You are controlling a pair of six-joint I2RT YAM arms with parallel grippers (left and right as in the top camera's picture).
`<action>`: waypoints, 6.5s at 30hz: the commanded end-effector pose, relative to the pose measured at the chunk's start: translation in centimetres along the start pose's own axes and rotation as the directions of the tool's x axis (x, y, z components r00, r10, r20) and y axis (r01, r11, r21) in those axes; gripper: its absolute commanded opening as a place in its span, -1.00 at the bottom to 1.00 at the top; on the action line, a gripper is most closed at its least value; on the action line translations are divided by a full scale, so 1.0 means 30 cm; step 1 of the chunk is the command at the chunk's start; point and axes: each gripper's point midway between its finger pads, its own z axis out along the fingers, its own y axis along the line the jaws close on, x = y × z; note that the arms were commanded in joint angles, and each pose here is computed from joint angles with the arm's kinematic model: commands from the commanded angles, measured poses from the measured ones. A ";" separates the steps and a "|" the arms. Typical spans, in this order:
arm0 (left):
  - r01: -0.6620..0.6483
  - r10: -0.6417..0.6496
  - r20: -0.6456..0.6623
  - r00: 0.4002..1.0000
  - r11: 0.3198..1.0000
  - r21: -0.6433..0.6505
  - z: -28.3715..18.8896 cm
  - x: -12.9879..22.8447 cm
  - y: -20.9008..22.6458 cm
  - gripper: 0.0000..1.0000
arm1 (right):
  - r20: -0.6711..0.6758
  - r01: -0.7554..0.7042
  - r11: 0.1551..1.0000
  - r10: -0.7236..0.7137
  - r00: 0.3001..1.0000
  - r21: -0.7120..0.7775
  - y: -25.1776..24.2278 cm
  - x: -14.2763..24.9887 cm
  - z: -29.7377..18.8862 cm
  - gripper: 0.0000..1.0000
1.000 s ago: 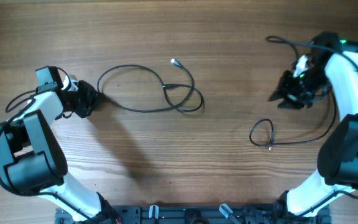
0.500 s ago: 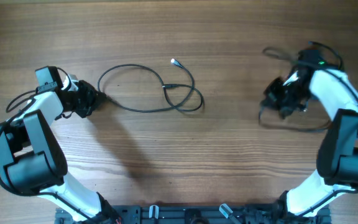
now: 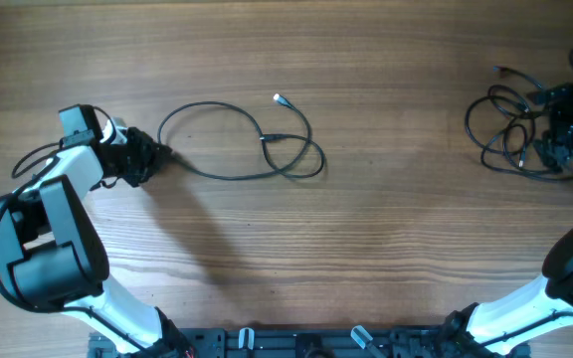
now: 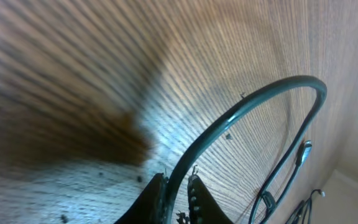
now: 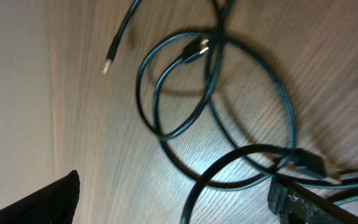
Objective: Untangle cables
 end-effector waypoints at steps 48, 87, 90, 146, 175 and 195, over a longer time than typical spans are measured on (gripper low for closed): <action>-0.383 0.409 -0.129 0.903 0.905 0.186 0.178 0.319 -0.317 0.86 | -0.462 0.876 0.272 -0.885 0.065 -0.399 0.131 1.312 0.098 1.00; -0.526 0.555 0.086 0.827 0.820 -0.227 0.323 0.249 -0.237 -0.56 | -0.546 0.837 0.434 -0.813 0.203 -0.334 0.037 1.420 0.181 -0.57; -0.484 0.501 -0.014 0.865 0.827 -0.286 0.330 0.298 -0.136 -0.70 | -0.597 0.828 0.480 -0.767 0.236 -0.289 0.005 1.419 0.165 -0.46; -0.262 0.311 0.144 0.939 0.922 -0.286 -0.277 0.098 -0.094 1.00 | -0.444 0.736 0.569 -0.802 0.400 -0.366 0.127 1.613 0.319 0.14; -0.190 0.253 0.240 0.937 0.947 -0.259 -0.262 0.025 -0.091 1.00 | -0.207 0.944 -0.061 -0.969 -0.133 -0.323 0.134 1.818 0.213 -0.31; -0.190 0.254 0.237 0.938 0.947 -0.260 -0.260 0.028 -0.091 1.00 | -0.129 0.995 -0.088 -0.988 -0.082 0.038 0.294 1.447 0.192 -0.91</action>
